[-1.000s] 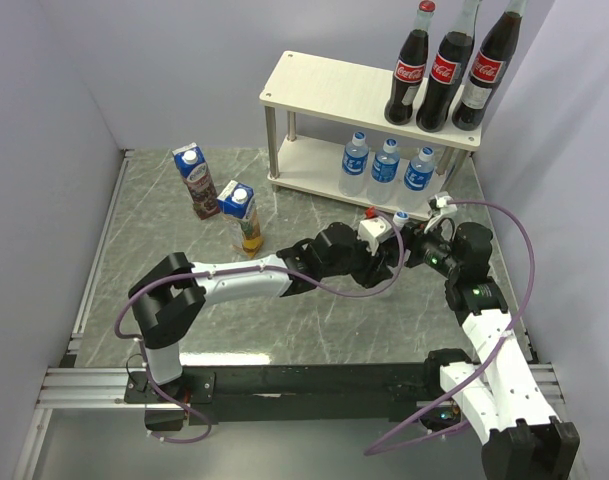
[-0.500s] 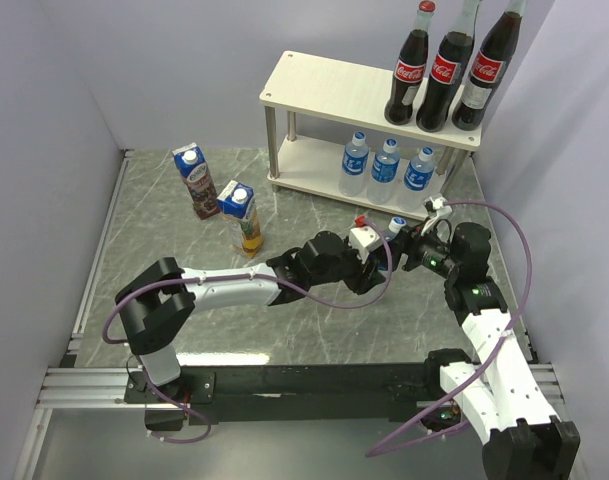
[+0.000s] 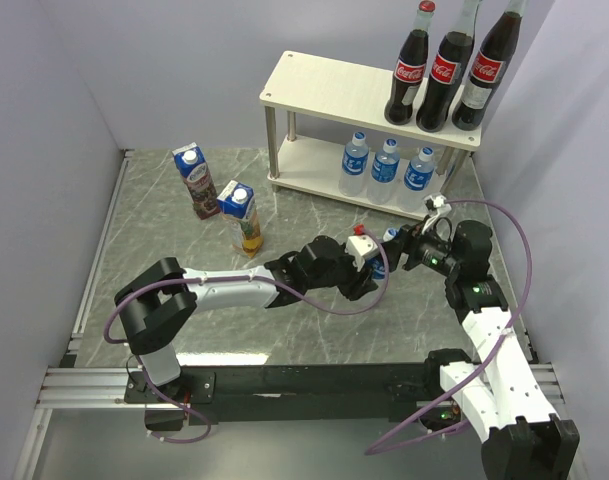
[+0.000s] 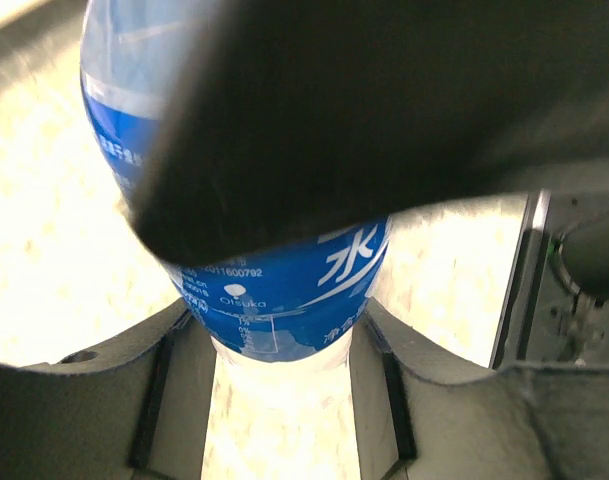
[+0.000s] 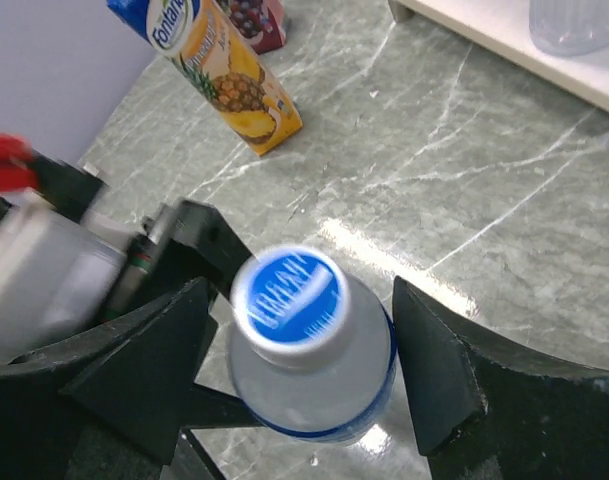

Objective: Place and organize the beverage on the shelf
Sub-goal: Adjust the drink.

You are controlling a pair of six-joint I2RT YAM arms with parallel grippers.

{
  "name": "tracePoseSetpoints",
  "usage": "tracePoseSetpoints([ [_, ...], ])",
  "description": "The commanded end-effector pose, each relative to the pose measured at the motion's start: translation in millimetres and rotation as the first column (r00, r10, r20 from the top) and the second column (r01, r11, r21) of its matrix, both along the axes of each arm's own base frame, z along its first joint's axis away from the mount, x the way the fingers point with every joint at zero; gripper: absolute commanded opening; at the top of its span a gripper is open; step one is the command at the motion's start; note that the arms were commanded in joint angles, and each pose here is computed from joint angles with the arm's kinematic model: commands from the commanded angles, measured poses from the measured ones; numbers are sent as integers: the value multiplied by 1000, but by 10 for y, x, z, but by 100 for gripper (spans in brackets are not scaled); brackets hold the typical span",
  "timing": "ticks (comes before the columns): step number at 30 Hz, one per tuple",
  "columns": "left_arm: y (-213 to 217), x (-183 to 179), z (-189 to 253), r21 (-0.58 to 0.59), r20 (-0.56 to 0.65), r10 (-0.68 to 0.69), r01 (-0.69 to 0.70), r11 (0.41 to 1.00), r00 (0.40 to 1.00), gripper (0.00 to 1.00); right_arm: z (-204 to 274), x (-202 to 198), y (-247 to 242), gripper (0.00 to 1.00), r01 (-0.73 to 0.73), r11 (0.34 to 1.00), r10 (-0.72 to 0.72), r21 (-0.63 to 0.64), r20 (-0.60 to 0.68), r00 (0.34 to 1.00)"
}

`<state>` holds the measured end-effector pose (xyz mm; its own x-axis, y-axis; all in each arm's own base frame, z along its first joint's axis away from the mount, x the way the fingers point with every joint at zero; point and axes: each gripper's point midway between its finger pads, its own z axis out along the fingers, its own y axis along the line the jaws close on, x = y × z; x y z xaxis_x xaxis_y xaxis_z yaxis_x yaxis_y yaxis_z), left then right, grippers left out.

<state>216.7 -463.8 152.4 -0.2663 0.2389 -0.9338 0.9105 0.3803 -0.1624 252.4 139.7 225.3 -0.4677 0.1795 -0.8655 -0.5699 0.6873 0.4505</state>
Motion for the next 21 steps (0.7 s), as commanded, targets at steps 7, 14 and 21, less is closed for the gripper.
tracePoseSetpoints([
  [7, -42, -45, 400, -114, 66, -40, 47, 992, 997, 0, 529, 65, 14, 74, -25, 999, 21, 20, 170, 985],
  [14, -35, -42, 438, -123, 73, -36, 45, 991, 997, 0, 460, 96, 12, 65, -28, 1000, 27, 7, 140, 990],
  [21, -14, -57, 510, -149, 87, -35, 48, 988, 996, 0, 373, 240, -104, 76, 61, 998, -58, -26, 113, 992],
])
